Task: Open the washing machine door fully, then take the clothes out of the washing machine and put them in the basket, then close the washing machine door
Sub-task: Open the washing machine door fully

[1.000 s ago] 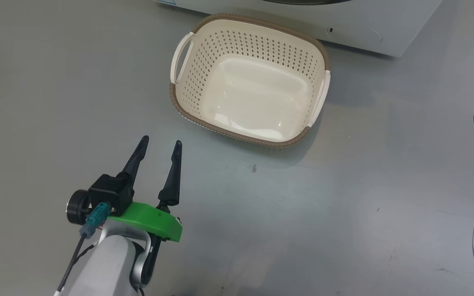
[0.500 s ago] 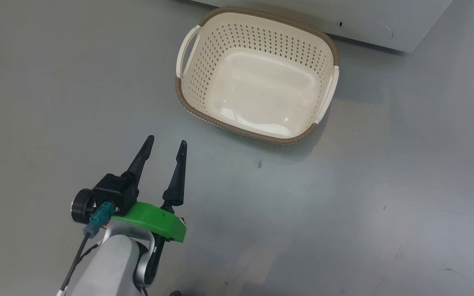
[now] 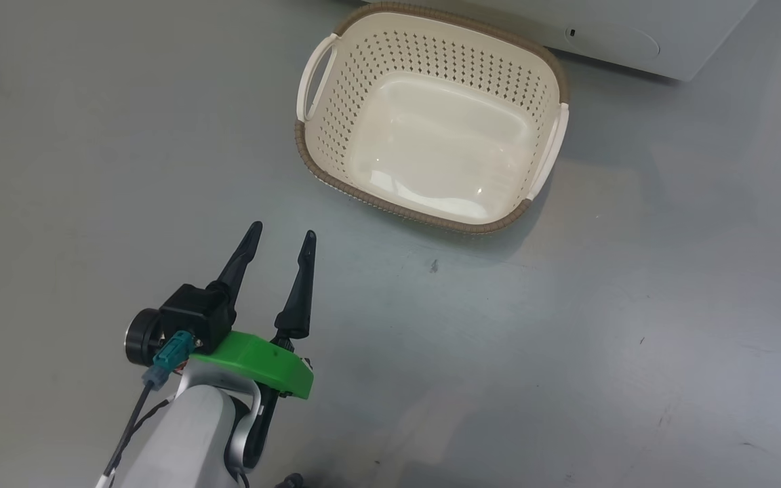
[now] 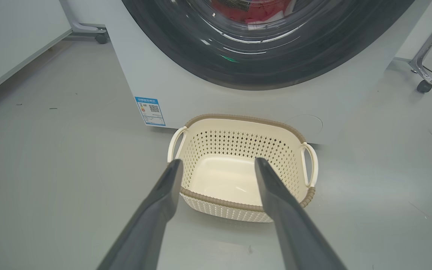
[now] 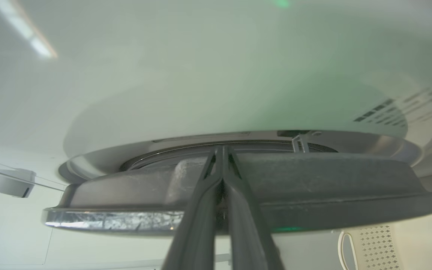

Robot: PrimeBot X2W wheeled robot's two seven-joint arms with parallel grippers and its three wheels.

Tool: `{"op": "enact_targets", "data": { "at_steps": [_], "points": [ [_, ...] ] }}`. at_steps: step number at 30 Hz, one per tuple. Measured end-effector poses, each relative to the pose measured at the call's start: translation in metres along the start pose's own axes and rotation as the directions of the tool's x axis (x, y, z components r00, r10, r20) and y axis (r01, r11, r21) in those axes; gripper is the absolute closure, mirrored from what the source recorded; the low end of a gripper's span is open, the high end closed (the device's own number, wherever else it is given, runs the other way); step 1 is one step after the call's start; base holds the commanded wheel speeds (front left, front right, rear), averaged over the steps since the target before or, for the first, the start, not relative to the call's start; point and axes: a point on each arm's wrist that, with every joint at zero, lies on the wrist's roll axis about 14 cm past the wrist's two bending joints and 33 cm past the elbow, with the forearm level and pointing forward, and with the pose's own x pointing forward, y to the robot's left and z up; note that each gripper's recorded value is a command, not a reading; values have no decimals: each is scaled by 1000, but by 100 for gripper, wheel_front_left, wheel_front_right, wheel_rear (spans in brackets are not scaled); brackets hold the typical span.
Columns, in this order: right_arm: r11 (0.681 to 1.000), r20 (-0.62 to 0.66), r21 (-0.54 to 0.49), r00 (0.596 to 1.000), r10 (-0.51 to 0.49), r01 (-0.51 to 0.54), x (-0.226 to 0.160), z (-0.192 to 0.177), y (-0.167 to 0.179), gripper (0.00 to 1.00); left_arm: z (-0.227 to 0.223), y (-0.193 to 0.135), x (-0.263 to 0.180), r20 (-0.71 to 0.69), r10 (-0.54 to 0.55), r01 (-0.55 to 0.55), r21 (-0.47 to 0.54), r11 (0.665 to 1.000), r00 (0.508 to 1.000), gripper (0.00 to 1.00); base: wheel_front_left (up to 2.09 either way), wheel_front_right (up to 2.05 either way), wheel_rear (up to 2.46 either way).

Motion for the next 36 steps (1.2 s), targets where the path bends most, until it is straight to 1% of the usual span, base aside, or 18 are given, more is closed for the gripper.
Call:
{"op": "enact_targets", "data": {
  "at_steps": [3,9,14,20,32,36],
  "points": [
    [999,2,50,1000,3,-3,2,2,-2,100,0,0,0,-1,1,-1,-5,1000,1000,0,0,0,0],
    [997,-36,81,999,-2,5,5,1,-4,100,2,-1,0,3,-2,2,-7,1000,1000,0,0,0,0],
    [992,-73,123,997,-26,35,5,-3,-13,100,3,-1,0,6,1,-1,-7,1000,1000,0,0,0,0],
    [989,-122,135,991,-50,67,5,-11,-20,100,4,0,0,10,5,-5,-6,1000,1000,0,0,0,0],
    [989,-159,104,983,-90,107,-3,-17,-19,100,11,-4,-2,29,-4,4,-2,1000,1000,0,0,0,0],
    [985,-165,107,979,-117,136,-10,-20,-25,100,15,-6,-4,40,-11,11,-1,1000,999,0,0,0,0]
  ]
}}
